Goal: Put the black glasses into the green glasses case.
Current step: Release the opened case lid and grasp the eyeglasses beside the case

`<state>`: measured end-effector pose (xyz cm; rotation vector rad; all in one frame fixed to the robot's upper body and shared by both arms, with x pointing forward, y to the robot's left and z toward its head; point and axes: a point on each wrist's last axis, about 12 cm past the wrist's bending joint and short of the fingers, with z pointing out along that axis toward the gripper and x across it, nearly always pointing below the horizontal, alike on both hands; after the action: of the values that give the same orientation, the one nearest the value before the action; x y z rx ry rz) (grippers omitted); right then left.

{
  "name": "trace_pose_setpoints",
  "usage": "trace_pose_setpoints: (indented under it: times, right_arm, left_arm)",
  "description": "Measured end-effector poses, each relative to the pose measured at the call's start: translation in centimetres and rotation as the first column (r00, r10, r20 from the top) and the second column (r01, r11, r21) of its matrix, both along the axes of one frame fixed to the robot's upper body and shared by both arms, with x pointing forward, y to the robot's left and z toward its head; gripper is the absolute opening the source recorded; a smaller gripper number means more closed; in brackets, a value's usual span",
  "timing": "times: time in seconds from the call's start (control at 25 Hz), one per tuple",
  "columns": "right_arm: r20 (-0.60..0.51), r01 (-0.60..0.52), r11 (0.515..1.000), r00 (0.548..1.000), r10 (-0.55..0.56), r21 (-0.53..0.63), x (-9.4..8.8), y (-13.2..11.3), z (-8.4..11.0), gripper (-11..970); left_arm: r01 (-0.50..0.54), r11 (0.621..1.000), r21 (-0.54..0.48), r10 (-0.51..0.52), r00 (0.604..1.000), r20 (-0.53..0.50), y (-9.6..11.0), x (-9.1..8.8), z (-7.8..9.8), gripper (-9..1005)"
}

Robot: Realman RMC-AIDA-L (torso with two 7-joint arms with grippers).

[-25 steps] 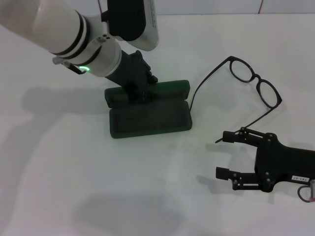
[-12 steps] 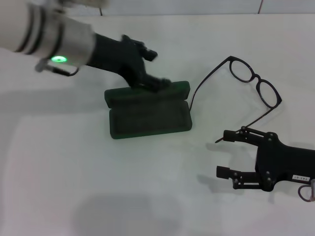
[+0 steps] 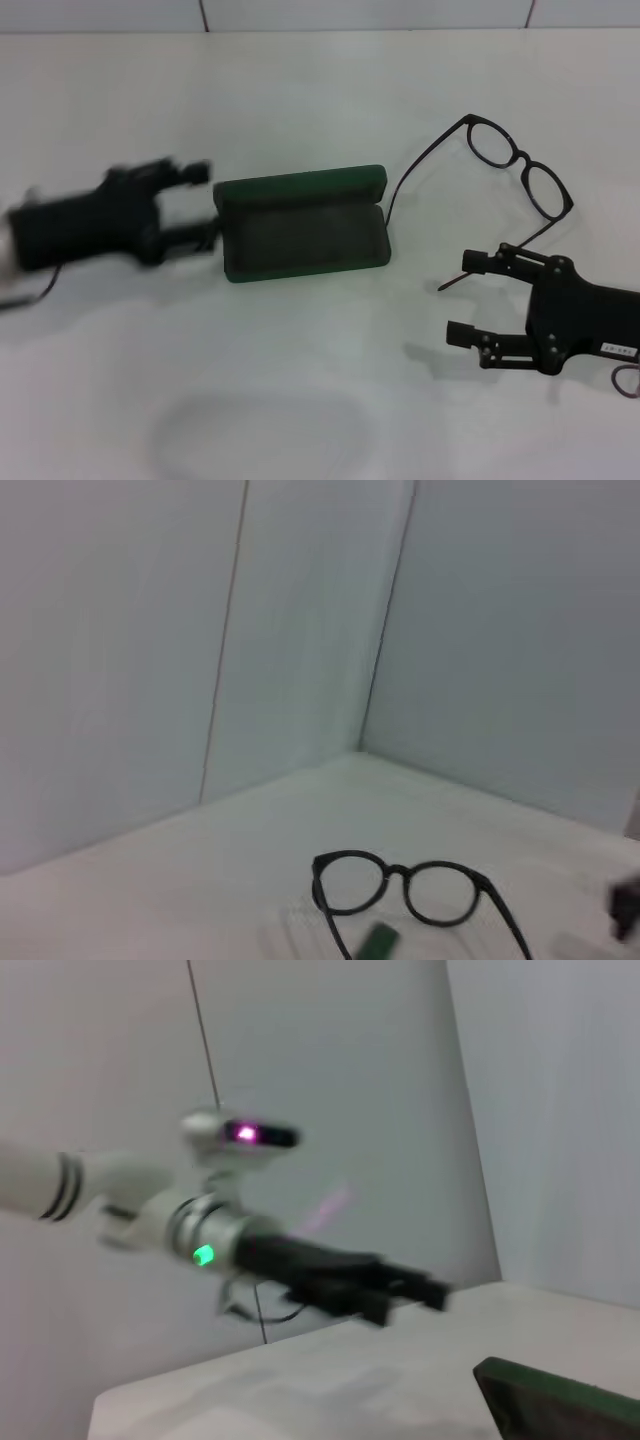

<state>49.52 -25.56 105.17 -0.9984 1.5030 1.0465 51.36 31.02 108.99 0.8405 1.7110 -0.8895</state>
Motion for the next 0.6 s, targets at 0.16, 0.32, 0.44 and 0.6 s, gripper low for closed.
trace_pose_setpoints:
  times: [0.16, 0.32, 0.44, 0.6]
  right_arm:
    - [0.002, 0.009, 1.000, 1.000, -0.009, -0.011, 0.1, -0.4, 0.0, 869]
    - [0.002, 0.025, 0.999, 1.000, -0.025, -0.029, 0.2, -0.9, 0.0, 869]
    - [0.005, 0.037, 0.998, 0.999, -0.037, -0.044, 0.7, -1.3, 0.3, 869]
    - [-0.040, 0.064, 0.995, 0.997, -0.067, -0.074, 2.9, -2.0, 2.4, 869]
  left_arm:
    - [-0.018, 0.999, 0.030, 0.017, 0.999, 0.037, 1.8, -4.2, -2.1, 789]
    - [0.004, 0.995, 0.103, -0.004, 1.000, 0.004, 2.3, -6.9, -4.3, 787]
    - [-0.004, 0.993, 0.119, 0.006, 1.000, -0.010, 2.6, -8.2, -5.2, 786]
    - [-0.006, 0.994, 0.112, 0.007, 1.000, -0.014, 2.6, -8.9, -5.5, 784]
